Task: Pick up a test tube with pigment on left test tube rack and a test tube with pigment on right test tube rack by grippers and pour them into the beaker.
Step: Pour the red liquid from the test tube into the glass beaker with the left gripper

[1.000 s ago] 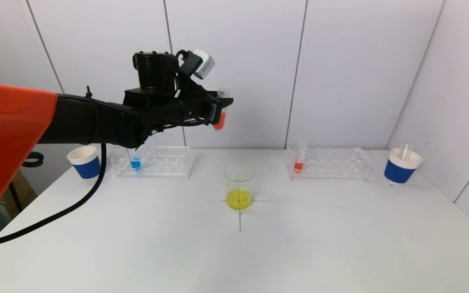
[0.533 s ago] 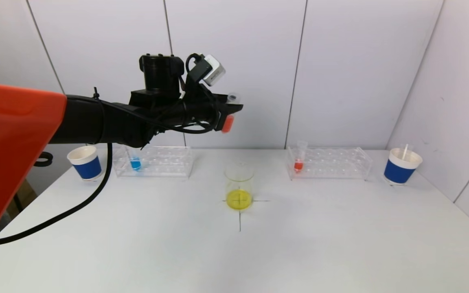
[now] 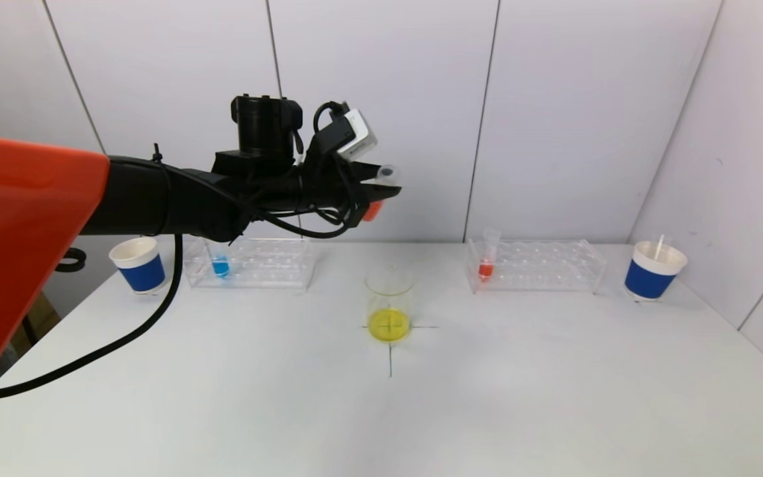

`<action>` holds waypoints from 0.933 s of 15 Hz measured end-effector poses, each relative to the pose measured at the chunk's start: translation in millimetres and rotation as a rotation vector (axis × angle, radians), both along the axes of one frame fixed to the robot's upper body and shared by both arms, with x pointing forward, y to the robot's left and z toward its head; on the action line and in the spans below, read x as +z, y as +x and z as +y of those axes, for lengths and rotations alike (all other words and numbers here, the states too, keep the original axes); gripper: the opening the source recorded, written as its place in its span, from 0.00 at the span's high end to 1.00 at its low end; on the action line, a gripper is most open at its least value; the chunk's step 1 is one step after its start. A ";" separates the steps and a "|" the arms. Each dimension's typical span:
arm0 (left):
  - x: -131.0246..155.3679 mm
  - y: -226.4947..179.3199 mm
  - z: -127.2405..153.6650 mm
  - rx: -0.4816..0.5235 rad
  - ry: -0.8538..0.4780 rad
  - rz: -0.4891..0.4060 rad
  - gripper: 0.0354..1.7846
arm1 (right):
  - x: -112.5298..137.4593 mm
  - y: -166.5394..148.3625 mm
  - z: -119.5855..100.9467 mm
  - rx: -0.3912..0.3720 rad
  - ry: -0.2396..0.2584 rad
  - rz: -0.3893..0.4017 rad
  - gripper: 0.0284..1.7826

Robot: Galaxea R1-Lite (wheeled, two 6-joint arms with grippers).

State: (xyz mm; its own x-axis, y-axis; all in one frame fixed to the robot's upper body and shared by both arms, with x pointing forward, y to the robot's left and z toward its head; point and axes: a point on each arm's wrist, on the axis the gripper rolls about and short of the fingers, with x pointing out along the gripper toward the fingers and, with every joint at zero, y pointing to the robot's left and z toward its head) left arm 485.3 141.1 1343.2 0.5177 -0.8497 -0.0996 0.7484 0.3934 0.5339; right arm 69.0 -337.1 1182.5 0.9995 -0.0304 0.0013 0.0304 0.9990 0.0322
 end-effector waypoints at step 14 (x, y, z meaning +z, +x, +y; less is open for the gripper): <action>-34.5 -12.5 5.8 -0.066 0.109 -0.216 0.77 | 0.0 0.0 0.0 0.000 0.000 0.000 0.01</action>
